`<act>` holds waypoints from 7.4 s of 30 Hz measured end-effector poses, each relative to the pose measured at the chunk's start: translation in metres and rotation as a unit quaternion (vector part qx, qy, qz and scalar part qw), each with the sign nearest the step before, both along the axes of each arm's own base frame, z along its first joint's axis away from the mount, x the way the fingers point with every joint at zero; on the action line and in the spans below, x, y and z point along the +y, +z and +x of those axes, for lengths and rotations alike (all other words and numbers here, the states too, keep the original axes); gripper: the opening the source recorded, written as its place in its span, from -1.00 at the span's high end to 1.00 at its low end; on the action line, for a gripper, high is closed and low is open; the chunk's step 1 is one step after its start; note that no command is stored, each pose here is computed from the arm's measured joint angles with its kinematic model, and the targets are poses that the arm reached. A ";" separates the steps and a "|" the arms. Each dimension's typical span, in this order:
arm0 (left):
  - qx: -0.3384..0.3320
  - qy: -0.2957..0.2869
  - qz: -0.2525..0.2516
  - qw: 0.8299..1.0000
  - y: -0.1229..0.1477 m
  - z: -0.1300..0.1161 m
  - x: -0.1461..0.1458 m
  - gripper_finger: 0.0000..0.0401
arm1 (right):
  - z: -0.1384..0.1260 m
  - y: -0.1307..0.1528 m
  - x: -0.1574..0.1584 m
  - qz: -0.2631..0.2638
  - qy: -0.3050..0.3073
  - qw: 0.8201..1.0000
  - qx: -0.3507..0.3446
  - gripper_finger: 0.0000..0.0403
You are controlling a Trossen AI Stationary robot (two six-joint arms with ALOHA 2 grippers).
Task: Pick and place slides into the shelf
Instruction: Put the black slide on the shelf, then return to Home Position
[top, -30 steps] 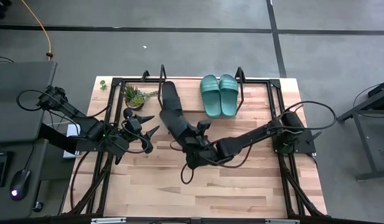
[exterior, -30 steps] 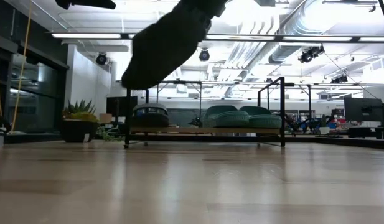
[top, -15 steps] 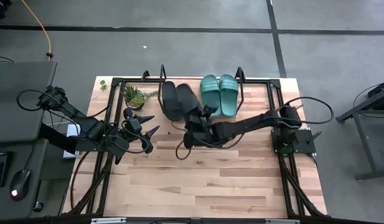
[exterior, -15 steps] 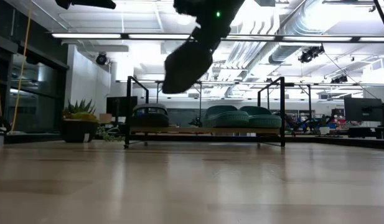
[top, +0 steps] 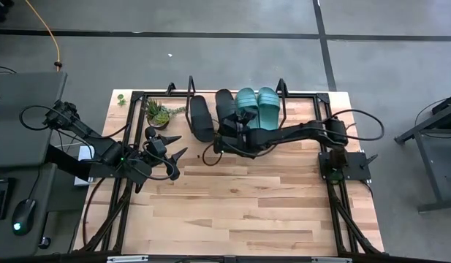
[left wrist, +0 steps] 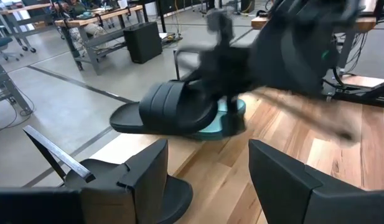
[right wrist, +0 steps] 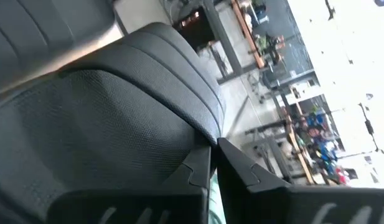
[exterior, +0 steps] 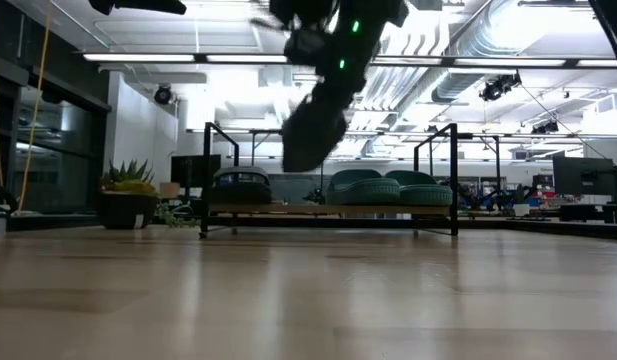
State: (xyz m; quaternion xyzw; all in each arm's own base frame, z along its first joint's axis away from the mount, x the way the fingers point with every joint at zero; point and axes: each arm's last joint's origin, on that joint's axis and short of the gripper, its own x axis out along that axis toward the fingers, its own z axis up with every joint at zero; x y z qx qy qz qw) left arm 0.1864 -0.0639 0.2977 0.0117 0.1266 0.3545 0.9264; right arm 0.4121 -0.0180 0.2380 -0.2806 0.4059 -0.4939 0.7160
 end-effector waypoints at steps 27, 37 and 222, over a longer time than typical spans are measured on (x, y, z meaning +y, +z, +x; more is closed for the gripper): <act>0.002 -0.001 0.003 1.000 0.000 0.000 0.000 -0.03 | 0.026 -0.051 -0.029 0.065 0.012 0.998 0.004 1.00; 0.002 -0.001 0.003 1.000 0.000 0.000 0.000 -0.03 | 0.025 -0.053 -0.019 0.079 0.024 0.997 0.011 1.00; -0.111 -0.194 0.053 0.973 -0.085 -0.076 0.068 -0.03 | -0.309 -0.039 -0.005 0.186 0.495 0.679 -0.510 0.36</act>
